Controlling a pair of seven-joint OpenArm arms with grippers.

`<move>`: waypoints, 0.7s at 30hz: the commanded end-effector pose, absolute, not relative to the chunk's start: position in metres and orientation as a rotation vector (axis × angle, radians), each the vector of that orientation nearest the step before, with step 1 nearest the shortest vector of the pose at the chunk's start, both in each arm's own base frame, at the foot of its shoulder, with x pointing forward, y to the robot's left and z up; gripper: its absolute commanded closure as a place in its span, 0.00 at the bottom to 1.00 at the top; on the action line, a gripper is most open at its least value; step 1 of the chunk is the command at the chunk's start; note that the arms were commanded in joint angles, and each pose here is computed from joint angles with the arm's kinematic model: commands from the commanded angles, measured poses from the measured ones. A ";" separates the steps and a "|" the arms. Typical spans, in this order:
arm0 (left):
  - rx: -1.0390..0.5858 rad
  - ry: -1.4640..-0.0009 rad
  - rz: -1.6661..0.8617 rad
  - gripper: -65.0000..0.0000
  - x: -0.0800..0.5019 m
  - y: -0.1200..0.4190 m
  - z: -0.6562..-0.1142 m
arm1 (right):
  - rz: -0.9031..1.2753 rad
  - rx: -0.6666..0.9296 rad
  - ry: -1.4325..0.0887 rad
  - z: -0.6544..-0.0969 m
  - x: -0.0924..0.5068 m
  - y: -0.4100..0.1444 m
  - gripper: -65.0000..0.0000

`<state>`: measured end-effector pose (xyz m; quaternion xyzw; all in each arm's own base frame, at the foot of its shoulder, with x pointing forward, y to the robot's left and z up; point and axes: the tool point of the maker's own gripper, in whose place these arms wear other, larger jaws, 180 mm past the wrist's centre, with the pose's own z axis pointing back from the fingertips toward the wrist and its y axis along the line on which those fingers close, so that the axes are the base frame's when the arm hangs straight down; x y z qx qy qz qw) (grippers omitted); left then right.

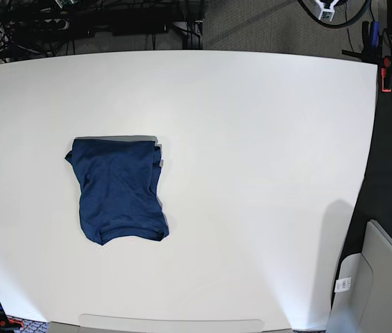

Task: Fold the T-shirt properly

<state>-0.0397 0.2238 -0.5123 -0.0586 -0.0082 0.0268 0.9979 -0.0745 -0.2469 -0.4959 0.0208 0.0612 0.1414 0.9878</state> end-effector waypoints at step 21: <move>-0.361 0.106 0.193 1.00 -0.037 0.143 -0.612 | 0.189 0.275 0.121 -0.632 -0.041 -0.149 0.97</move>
